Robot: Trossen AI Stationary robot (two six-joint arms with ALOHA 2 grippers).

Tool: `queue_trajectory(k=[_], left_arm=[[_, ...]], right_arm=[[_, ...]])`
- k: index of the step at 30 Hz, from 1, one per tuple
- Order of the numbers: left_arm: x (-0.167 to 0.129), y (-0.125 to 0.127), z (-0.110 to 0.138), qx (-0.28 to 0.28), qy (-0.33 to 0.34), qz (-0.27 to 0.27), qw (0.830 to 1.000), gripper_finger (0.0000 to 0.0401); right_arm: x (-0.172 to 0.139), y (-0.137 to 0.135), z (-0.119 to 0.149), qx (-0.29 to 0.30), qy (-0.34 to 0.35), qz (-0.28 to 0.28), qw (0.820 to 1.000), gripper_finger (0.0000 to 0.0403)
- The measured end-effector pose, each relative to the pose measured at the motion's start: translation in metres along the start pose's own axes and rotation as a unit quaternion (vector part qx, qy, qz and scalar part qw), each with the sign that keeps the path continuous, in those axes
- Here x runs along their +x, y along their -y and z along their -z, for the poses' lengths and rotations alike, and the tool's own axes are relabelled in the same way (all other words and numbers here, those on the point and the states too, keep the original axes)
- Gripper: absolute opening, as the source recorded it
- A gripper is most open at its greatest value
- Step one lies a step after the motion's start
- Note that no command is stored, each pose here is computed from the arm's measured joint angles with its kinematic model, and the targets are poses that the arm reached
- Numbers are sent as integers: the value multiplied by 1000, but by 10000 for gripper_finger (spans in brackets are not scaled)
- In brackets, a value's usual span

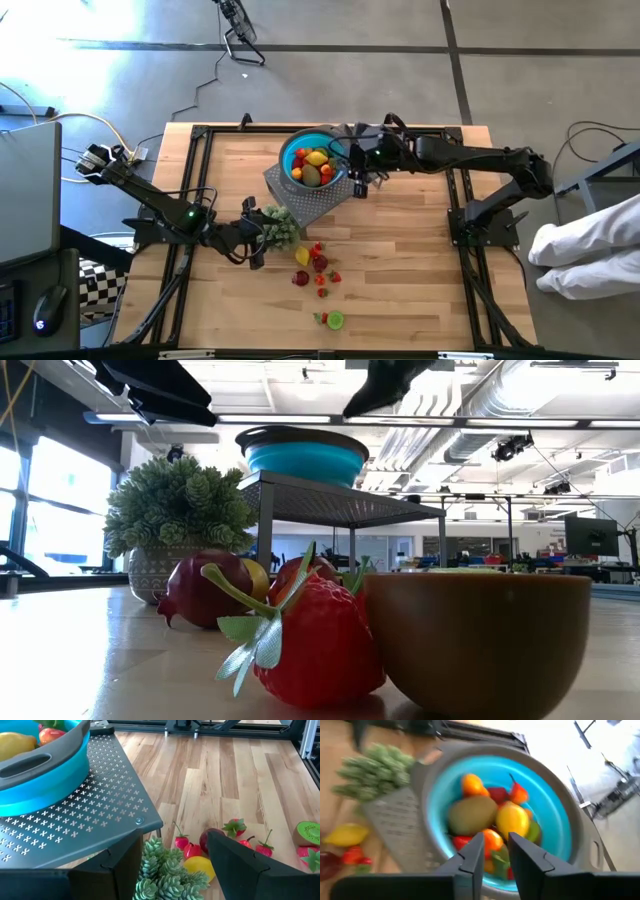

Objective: Pick & Place Fruit
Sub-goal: Put the strawberry into the blue strainer bowl on the shelf

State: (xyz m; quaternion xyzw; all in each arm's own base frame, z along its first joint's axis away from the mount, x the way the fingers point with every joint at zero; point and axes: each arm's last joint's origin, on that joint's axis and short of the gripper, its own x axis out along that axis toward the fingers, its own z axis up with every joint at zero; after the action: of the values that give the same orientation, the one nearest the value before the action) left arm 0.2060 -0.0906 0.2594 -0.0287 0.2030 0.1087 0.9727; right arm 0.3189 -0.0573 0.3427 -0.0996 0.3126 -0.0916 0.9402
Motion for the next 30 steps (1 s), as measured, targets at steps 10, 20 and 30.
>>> queue_trajectory(k=[10, 20, 30], left_arm=[[0, 0, 0, -1, 1, 0, 1000, 218], [0, 0, -1, -3, 3, 2, 1000, 218], [0, 2, 0, -8, -8, 33, 999, 218]], right_arm=[[-28, -43, -7, -24, 10, -60, 998, 7], [-39, -101, 3, -18, -21, -134, 991, 3], [-46, -163, 24, 13, 1, -134, 991, 3]])
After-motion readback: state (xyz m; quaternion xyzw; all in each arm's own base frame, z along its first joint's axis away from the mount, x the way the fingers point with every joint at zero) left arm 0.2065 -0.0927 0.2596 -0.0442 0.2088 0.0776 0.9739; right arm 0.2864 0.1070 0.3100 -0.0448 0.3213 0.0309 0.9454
